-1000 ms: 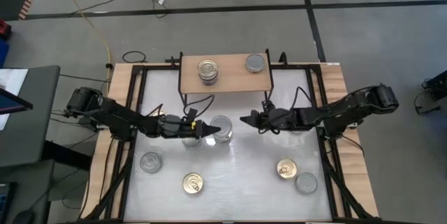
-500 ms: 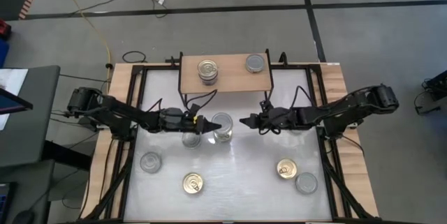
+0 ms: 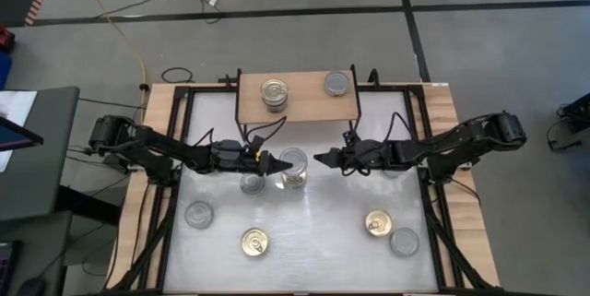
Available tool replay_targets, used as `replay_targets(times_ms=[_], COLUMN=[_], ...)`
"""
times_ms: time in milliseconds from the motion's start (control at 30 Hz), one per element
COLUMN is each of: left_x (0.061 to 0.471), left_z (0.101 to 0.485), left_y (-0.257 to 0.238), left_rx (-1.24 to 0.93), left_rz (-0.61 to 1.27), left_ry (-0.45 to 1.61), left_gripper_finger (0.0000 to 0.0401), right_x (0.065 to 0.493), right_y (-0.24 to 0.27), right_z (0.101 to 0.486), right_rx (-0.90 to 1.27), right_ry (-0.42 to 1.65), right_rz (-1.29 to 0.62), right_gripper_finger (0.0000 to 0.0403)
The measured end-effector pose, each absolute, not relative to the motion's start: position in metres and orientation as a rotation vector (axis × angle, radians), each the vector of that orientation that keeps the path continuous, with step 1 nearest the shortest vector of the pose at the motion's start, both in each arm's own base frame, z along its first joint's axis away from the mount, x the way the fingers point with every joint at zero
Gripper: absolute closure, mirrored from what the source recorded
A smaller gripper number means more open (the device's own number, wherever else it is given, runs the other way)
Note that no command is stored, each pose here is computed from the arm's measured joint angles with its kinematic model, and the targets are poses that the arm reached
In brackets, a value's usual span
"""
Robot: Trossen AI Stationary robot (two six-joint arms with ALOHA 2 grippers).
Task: Stack canned seafood by type on shelf
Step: Stack the green white tuna can on top of the other green white tuna can on the shelf
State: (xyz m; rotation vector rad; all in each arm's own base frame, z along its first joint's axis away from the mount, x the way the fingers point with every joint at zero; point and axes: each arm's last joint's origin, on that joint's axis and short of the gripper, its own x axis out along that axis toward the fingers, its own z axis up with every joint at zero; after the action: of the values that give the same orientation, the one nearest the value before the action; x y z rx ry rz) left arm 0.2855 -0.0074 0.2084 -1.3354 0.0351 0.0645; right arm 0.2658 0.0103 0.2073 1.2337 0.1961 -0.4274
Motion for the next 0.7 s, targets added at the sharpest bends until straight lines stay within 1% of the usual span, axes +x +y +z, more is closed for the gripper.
replay_targets(times_ms=[167, 267, 433, 700], left_x=[0.285, 0.285, 0.286, 0.286], left_z=[0.208, 0.208, 0.209, 0.214], left_y=[-0.007, -0.007, -0.007, -0.007], left_rx=[-1.335, -1.335, -1.337, -1.341], left_rz=[0.064, 0.065, 0.064, 0.03], left_ry=[0.034, 0.034, 0.031, -0.013], left_gripper_finger=[0.0274, 0.0274, 0.0274, 0.0274], right_x=[0.266, 0.268, 0.272, 0.272], right_y=[0.01, 0.011, 0.011, 0.012], right_z=[0.208, 0.214, 0.227, 0.226], right_rx=[1.31, 1.271, 1.201, 1.216], right_ry=[0.168, 0.123, 0.052, 0.07], right_rz=[-0.44, -0.39, -0.254, -0.244], right_gripper_finger=[0.0117, 0.0117, 0.0117, 0.0117])
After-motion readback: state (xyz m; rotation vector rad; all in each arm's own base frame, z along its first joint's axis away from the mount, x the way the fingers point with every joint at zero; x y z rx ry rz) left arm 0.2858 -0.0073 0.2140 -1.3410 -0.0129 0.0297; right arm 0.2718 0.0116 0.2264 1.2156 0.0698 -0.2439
